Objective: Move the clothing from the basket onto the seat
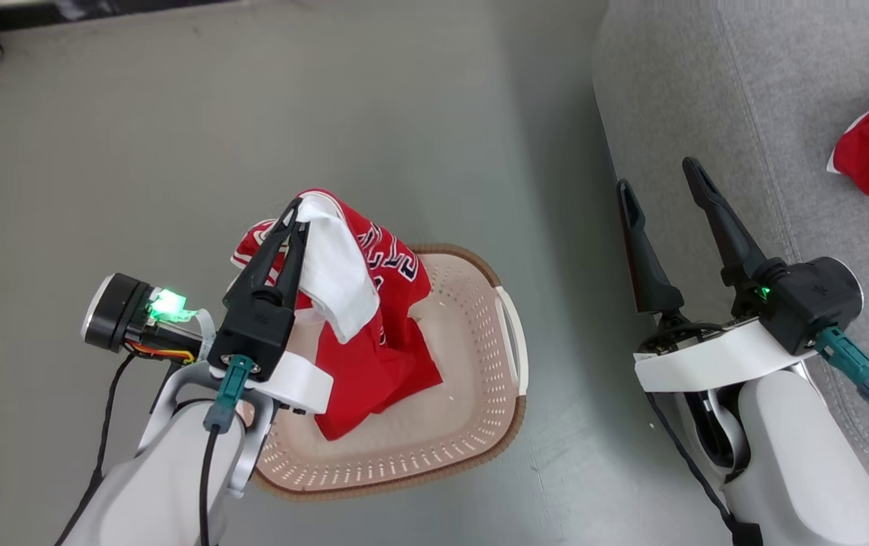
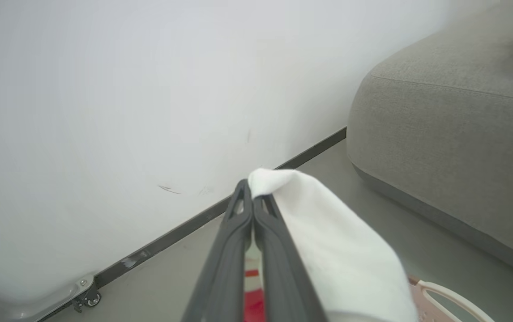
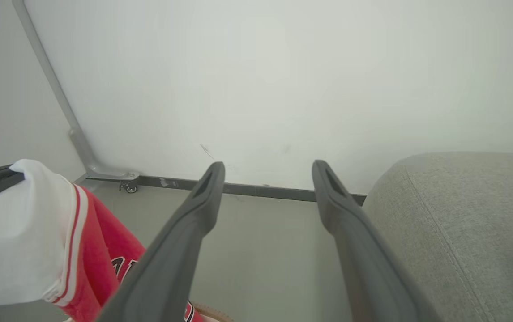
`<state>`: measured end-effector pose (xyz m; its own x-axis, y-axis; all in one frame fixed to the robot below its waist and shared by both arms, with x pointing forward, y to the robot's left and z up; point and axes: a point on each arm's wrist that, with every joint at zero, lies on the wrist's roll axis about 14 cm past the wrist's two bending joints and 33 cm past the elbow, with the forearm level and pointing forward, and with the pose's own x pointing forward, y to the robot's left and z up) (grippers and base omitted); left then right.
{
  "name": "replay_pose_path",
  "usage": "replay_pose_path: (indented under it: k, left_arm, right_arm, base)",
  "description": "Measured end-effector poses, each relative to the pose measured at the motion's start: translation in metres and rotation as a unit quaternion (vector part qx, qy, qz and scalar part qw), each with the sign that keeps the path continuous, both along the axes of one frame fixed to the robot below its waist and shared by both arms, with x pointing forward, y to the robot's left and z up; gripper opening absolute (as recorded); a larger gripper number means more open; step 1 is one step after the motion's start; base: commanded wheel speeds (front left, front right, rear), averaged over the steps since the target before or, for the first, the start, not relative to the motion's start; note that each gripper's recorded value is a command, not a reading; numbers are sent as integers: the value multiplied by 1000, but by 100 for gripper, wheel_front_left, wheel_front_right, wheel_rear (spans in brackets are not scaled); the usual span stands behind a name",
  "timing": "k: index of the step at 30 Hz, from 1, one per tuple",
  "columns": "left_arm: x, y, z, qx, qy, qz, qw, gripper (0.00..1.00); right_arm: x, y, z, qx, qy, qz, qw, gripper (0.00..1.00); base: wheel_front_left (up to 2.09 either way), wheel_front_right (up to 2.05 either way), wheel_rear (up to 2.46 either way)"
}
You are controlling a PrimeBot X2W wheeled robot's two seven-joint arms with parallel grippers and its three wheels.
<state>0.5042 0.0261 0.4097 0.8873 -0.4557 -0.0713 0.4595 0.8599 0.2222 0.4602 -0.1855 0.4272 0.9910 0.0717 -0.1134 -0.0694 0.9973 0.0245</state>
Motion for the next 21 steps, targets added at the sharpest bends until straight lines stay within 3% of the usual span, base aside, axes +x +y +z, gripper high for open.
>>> replay_pose_path:
  k: [12, 21]
  left_arm:
    - [-2, 22, 80, -43, -70, 22, 996, 0]
    - [-11, 44, 131, -44, -125, 34, 991, 0]
  right_arm:
    - [-4, 21, 37, 5, -42, 29, 999, 100]
    - [-16, 40, 59, -1, -65, 61, 996, 100]
  base:
    - [0, 0, 0]
    - [0, 0, 0]
